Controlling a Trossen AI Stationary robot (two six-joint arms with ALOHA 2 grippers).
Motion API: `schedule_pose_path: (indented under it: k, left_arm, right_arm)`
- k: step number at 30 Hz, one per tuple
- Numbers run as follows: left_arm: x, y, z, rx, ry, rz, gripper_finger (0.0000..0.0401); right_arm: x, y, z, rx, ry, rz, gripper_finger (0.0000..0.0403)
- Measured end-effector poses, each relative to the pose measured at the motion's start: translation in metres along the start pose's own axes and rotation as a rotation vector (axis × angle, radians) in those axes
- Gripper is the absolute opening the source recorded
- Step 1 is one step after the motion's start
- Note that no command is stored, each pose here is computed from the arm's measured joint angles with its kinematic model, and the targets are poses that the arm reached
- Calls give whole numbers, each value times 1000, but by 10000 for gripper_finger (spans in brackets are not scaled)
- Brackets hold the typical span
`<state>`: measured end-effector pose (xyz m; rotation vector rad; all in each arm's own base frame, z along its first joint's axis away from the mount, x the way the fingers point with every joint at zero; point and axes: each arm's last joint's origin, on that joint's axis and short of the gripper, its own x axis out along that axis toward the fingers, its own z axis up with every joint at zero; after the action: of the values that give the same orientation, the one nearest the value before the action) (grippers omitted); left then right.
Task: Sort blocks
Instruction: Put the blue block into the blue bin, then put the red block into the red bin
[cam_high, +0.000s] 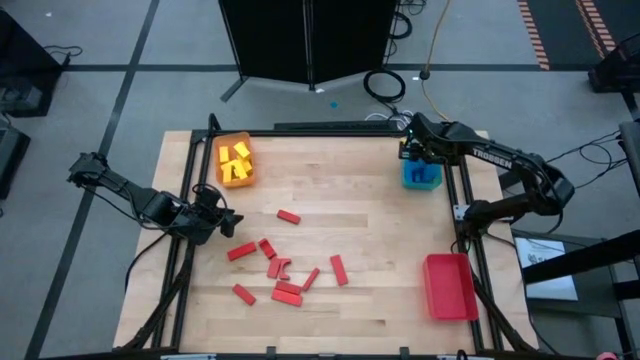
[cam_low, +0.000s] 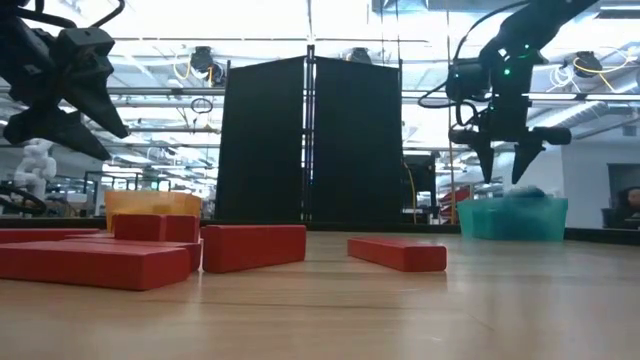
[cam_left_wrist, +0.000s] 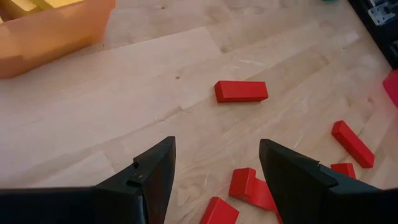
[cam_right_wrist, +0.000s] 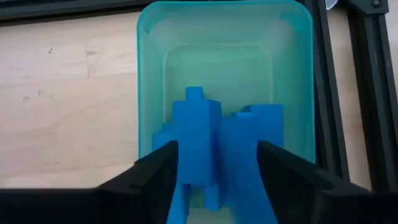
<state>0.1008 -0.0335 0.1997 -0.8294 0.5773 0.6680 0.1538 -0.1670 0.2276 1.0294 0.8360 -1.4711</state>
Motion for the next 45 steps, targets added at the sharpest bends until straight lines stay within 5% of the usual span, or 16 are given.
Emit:
schedule_pose_path:
  k: [5, 11, 18, 24, 30, 35, 45]
  left_arm:
    - [0, 0, 0, 4, -3, 1, 228]
    - [-1, -11, 1, 67, 14, -109, 228]
    - [-2, -45, 5, 148, -26, -350, 228]
    - [1, -72, 11, 313, -6, -336, 228]
    - [21, -108, 23, 557, 108, -234, 228]
    - [48, -118, 15, 863, 305, -69, 228]
    - [84, -118, -6, 1339, 414, -10, 228]
  right_arm:
    - [-1, 3, 0, -52, 51, 69, 214]
    - [-21, 20, 0, -323, 132, 288, 201]
    - [-76, 51, -6, -561, 208, 644, 199]
    - [-128, 69, -28, -752, 231, 833, 199]
    - [-162, 65, -67, -888, 316, 840, 198]
    - [-179, 44, -102, -993, 363, 729, 198]
    - [-206, 14, -137, -948, 322, 699, 198]
